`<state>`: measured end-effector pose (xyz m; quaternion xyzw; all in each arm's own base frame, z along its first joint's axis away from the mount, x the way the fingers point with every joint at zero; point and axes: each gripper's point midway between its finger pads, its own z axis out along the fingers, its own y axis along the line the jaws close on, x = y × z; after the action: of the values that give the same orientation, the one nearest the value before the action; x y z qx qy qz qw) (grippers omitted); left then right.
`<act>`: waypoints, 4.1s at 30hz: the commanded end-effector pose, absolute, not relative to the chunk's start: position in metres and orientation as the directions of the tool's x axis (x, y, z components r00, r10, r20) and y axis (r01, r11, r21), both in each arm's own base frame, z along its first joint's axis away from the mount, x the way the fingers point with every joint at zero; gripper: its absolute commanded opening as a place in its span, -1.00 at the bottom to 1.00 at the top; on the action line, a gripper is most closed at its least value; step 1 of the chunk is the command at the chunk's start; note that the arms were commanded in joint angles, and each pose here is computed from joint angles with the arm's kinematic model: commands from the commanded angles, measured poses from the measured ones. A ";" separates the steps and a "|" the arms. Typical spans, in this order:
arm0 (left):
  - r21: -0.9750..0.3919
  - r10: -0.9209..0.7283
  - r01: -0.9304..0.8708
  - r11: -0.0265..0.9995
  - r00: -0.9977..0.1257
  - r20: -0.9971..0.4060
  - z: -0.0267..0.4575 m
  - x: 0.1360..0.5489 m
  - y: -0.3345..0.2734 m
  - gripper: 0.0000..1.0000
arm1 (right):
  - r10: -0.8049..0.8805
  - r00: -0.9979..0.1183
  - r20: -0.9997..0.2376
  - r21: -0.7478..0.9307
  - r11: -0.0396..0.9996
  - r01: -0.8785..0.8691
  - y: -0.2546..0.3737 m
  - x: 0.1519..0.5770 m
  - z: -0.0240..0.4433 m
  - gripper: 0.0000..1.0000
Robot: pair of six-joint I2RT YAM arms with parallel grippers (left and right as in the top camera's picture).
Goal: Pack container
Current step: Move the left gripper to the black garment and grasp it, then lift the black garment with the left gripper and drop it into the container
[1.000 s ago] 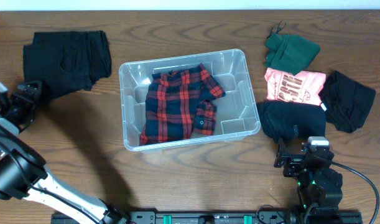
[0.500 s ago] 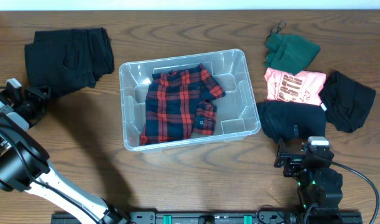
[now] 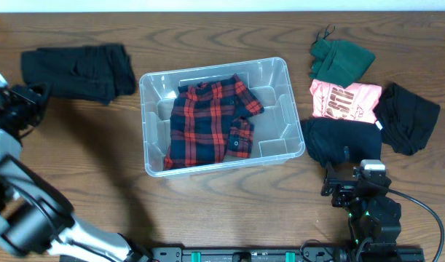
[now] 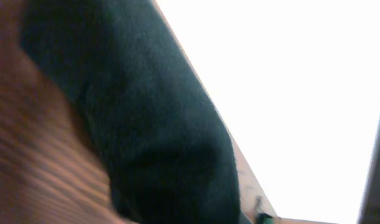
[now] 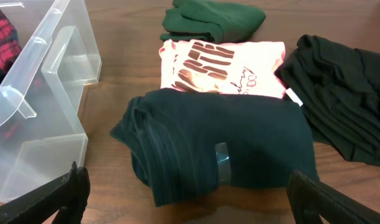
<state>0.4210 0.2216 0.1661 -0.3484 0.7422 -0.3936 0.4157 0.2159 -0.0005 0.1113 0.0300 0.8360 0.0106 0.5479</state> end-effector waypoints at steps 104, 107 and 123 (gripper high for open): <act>-0.642 -0.368 0.292 0.709 -0.623 -0.690 0.395 0.375 -0.156 -0.88 | 0.077 -0.393 -0.916 0.063 0.997 0.050 -0.002 0.216 0.111 0.98; -0.657 -0.347 0.333 0.676 -0.643 -0.683 0.390 0.382 -0.189 -0.88 | 0.077 -0.393 -0.916 0.063 0.997 0.050 -0.002 0.216 0.111 0.98; -0.716 -0.223 0.291 0.634 -0.818 -0.530 0.301 0.381 -0.278 -0.88 | 0.077 -0.393 -0.916 0.063 0.997 0.050 -0.002 0.216 0.111 0.99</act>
<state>0.3844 -0.2753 0.3153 0.0363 0.8446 -0.4261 0.3223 0.2159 -0.0005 0.1113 0.0300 0.8360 0.0106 0.5479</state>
